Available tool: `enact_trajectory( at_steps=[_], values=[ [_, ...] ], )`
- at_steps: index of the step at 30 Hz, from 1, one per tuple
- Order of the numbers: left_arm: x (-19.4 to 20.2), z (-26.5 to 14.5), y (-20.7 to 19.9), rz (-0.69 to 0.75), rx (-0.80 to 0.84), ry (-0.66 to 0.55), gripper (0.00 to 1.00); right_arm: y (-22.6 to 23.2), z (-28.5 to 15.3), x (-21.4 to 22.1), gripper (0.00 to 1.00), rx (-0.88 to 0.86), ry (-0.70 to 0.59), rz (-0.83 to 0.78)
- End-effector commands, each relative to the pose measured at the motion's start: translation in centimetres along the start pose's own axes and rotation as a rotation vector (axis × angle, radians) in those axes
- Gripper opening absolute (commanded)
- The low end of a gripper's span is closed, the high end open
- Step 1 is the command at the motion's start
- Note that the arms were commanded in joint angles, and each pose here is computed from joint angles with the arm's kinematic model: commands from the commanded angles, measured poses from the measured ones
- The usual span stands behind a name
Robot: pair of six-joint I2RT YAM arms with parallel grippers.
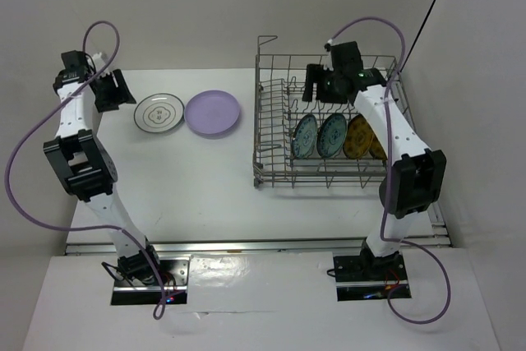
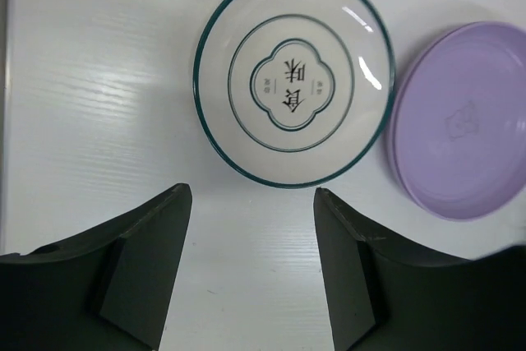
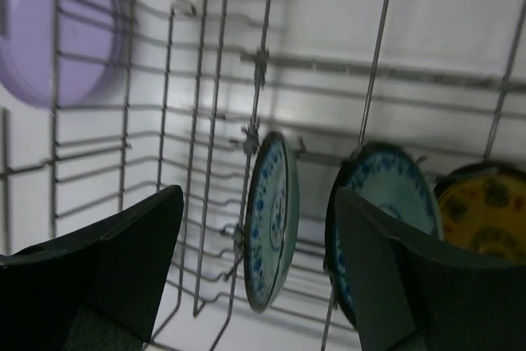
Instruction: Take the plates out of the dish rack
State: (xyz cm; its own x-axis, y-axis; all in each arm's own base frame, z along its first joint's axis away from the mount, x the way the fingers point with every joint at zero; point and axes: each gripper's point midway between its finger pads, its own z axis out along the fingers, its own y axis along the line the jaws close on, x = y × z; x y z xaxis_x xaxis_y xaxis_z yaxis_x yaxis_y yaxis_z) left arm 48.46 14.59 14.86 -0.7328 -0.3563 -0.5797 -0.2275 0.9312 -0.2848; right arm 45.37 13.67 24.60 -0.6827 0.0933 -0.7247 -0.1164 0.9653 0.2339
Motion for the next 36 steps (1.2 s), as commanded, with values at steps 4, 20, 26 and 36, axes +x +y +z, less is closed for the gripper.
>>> enact_trajectory(
  at_steps=[4,20,26,36],
  values=[
    [-1.5,-4.6,-3.7,0.057,0.04,-0.07,0.75,-0.3,0.6,8.4,0.82,-0.007,0.235,0.053],
    [-0.9,-9.5,-8.0,0.142,0.198,-0.098,0.73,-0.1,2.8,9.6,0.0,-0.02,0.233,0.058],
    [-0.5,-11.9,-12.2,0.258,0.33,-0.106,0.8,-1.3,-0.7,4.9,0.0,0.109,0.113,0.013],
    [0.5,-15.9,-18.7,0.423,0.562,-0.141,0.93,1.5,-10.0,-6.4,0.0,0.157,-0.257,-0.112]
  ],
)
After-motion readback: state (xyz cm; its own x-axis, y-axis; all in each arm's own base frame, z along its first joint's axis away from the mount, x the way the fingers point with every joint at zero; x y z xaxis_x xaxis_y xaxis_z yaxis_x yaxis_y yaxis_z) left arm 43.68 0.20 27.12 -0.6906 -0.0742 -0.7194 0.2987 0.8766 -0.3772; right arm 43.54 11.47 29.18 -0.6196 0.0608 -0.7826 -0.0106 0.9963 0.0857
